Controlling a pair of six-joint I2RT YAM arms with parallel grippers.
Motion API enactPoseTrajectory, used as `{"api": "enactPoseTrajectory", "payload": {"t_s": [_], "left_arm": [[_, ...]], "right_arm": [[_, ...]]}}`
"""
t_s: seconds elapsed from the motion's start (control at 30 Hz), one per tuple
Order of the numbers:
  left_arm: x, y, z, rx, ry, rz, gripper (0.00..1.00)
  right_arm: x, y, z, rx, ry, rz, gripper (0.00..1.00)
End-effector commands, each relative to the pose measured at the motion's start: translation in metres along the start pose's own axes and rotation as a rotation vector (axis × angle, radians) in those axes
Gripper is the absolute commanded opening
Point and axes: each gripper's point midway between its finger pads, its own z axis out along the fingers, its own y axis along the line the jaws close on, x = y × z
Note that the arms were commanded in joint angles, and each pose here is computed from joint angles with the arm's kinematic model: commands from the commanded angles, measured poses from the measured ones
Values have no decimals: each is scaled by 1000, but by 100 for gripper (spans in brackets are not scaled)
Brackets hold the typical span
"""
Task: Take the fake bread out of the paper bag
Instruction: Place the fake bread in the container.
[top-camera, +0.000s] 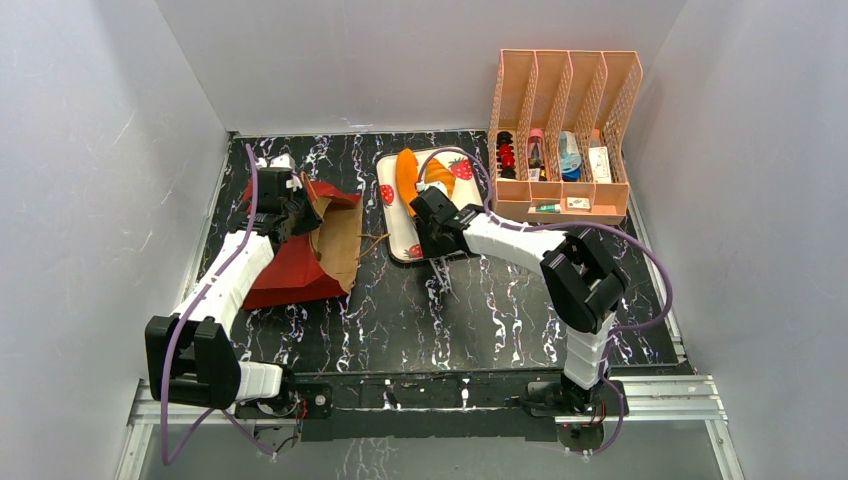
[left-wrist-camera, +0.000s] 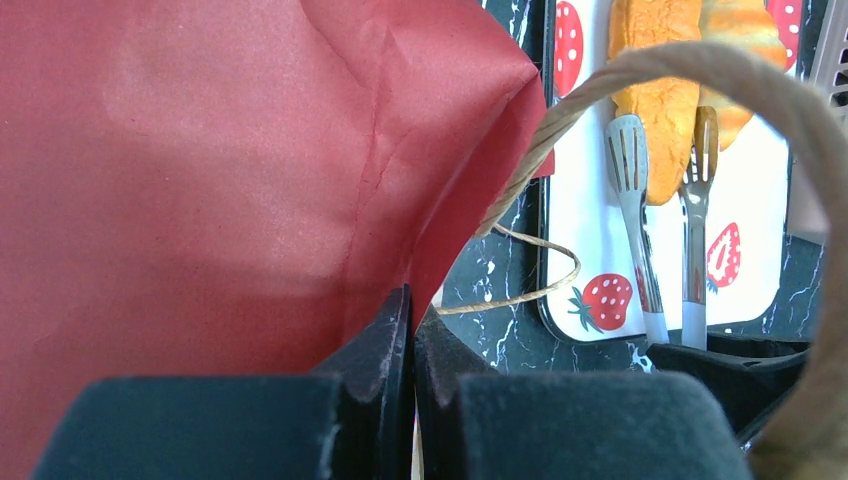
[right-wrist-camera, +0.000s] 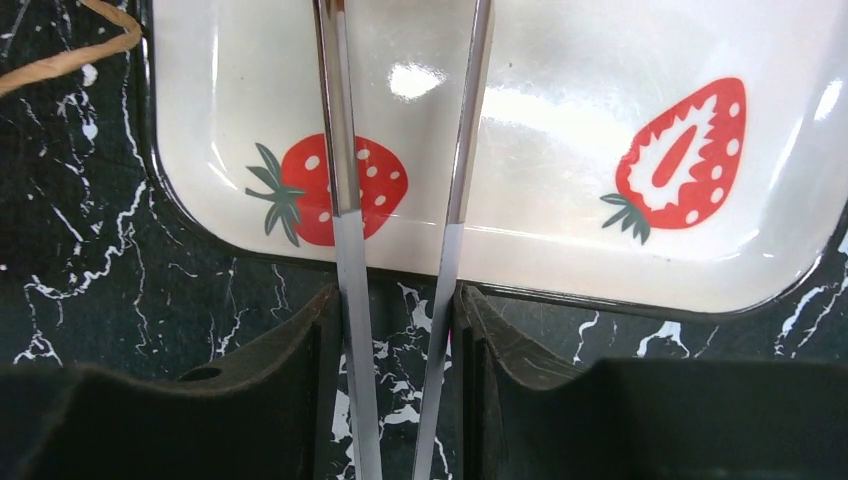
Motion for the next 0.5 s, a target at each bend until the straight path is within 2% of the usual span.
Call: {"api": "enactPoseTrajectory", "payload": {"t_s": [0.0,0.03,0.17,0.3,0.47], "left_arm": [[-8,-12,-15,60,-23,23,0],[-8,-12,-15,60,-21,26,0],[-8,-12,-15,61,-21,32,0],[-7,-12,-15,63,-20,29,0],[-7,-13,-14,67,-21,26,0]], "right_arm": [[-46,16,-7,-74,-124,33,27],[-43,17,-3,-79,-110,35,38],[-35,18,1,-83,-85,31,52],[-28,16,1,-81,-71,26,57],[-24,13,-4,-82,-67,23,59]]}}
